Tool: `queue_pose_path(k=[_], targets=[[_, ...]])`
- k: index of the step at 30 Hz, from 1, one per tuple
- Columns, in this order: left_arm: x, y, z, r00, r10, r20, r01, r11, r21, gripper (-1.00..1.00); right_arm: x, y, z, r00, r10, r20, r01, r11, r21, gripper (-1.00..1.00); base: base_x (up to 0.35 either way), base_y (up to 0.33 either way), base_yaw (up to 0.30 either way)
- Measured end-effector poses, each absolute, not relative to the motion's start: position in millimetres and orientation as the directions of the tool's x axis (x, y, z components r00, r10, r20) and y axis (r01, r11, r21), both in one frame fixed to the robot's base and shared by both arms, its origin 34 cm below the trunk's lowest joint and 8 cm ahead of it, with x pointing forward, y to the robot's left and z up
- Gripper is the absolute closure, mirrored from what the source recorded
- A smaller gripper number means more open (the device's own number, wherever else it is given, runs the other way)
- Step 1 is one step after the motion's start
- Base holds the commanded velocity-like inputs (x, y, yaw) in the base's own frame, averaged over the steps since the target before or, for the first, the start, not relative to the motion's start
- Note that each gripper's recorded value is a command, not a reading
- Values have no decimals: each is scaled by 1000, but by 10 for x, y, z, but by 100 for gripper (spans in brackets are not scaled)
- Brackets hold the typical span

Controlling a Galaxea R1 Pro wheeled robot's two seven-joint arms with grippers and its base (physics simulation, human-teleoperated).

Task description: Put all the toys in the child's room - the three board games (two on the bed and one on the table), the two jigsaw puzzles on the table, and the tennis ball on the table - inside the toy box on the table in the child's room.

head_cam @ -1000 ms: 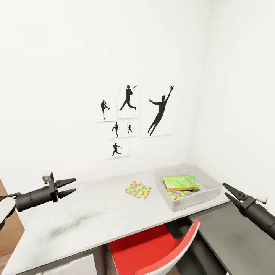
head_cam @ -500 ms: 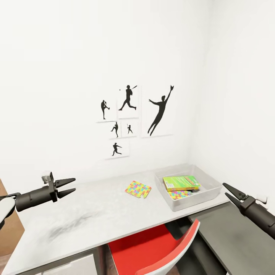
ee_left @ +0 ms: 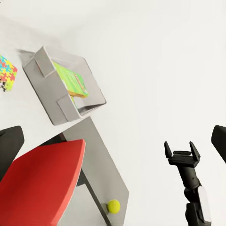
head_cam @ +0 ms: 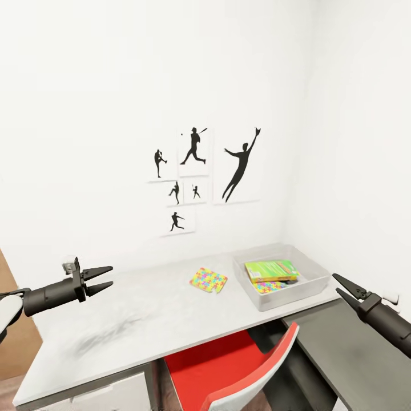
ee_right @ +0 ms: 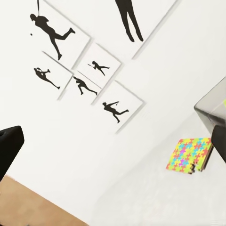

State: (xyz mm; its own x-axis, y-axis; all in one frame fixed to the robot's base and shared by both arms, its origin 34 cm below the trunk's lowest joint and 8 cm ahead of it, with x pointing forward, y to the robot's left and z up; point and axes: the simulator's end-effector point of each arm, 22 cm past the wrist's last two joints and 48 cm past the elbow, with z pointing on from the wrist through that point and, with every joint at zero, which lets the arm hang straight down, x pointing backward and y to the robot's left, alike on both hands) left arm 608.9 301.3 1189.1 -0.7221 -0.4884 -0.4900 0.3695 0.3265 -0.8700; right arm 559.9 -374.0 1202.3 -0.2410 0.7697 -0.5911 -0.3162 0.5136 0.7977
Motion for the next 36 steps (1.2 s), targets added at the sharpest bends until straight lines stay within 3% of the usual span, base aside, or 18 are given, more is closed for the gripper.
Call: queue_pose_path(k=[18, 24, 36], targets=[[6088, 3009, 11885, -722, -488, -490, 369, 327, -870, -100, 5593, -3743, 12022, -247, 767, -593, -314, 516, 797, -100, -13, 9, 0], [6089, 3003, 11883, -722, -488, -490, 370, 327, -870, -100, 5664, -3697, 11957, -305, 750, -588, -270, 524, 808, -100, 0, 0, 0], [6094, 3016, 11863, -723, -487, -490, 365, 333, -869, -100, 6606, -3279, 12914, -332, 604, -725, -242, 688, 684, -100, 0, 0, 174]])
